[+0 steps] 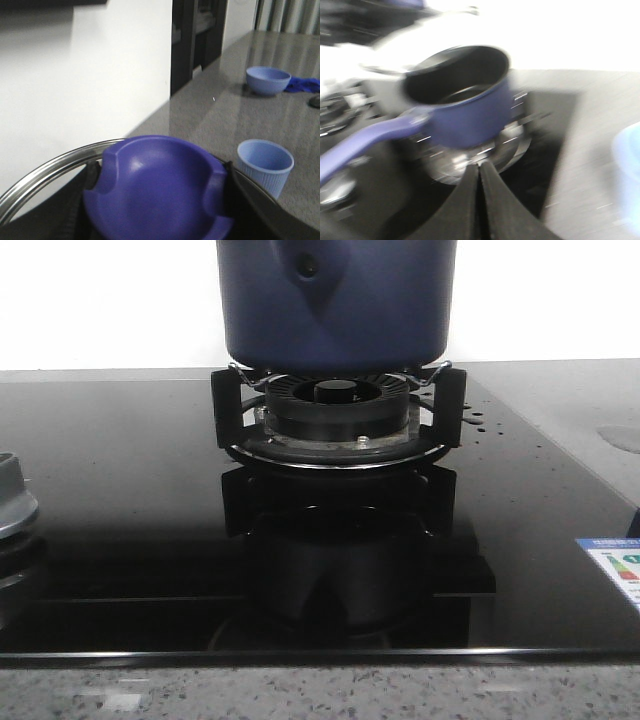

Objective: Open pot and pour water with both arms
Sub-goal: 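Move the right gripper to the light blue ribbed cup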

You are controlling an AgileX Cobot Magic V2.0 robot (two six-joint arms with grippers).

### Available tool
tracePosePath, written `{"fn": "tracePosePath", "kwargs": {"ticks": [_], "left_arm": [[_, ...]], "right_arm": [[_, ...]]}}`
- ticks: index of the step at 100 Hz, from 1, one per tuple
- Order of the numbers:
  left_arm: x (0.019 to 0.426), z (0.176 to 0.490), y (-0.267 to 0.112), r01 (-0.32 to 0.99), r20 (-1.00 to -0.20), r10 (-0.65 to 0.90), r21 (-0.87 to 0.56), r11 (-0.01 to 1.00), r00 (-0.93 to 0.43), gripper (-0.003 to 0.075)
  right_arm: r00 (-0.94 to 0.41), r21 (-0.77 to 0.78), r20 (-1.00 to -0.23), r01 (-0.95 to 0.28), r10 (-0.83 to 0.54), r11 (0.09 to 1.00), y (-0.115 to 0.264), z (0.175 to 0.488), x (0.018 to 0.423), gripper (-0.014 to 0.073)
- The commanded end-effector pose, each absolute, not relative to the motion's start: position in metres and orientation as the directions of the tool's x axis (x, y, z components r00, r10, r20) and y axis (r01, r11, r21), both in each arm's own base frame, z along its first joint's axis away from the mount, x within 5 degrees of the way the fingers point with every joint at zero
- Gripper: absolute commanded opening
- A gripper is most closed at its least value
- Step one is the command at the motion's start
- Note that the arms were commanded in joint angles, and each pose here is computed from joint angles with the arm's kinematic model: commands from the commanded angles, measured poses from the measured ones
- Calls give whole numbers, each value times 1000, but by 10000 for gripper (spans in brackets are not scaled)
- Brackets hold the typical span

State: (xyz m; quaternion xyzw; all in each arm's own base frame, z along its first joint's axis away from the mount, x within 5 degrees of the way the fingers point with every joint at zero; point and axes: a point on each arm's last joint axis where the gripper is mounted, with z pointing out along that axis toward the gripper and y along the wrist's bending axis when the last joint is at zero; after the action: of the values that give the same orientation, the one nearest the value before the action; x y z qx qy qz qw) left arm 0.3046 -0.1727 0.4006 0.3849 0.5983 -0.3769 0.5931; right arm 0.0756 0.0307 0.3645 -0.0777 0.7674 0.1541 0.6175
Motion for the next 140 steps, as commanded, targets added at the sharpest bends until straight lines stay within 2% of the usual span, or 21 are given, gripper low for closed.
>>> {"fn": "tracePosePath", "kwargs": {"ticks": [1, 10, 24, 30, 39, 46, 74, 95, 112, 140], "left_arm": [[276, 449, -160, 914, -990, -124, 17, 404, 74, 316], [262, 464, -151, 911, -985, -145, 22, 412, 89, 316], [240, 481, -143, 909, -979, -147, 69, 410, 141, 316], [232, 487, -141, 907, -975, -146, 92, 411, 165, 316], [223, 493, -138, 905, -971, -153, 108, 412, 186, 316], [219, 495, -137, 908, -969, -157, 115, 402, 192, 316], [216, 494, -139, 923, -973, -150, 109, 368, 175, 316], [216, 492, -139, 923, -977, -126, 114, 369, 171, 316], [216, 492, -139, 922, -977, -124, 115, 369, 172, 316], [220, 489, -140, 923, -979, -121, 107, 368, 162, 316]], "right_arm": [[-103, 52, -994, -234, 29, 971, 22, 381, 81, 17], [-80, -55, -994, -179, -71, 982, 16, 381, 82, 85], [-86, -187, -976, -127, -199, 974, 10, 379, 83, 259], [-98, -203, -972, -123, -215, 972, 9, 377, 85, 375], [-119, -205, -968, -123, -219, 971, 9, 372, 90, 501], [-136, -202, -966, -127, -218, 971, 8, 369, 93, 538], [-60, -239, -968, -66, -243, 969, 4, 371, 95, 533], [-13, -227, -974, 20, -227, 974, -3, 329, 109, 533], [25, -95, -995, 96, -97, 991, -9, 296, 112, 533], [-26, -70, -997, 102, -68, 992, -11, 284, 119, 533]]}}
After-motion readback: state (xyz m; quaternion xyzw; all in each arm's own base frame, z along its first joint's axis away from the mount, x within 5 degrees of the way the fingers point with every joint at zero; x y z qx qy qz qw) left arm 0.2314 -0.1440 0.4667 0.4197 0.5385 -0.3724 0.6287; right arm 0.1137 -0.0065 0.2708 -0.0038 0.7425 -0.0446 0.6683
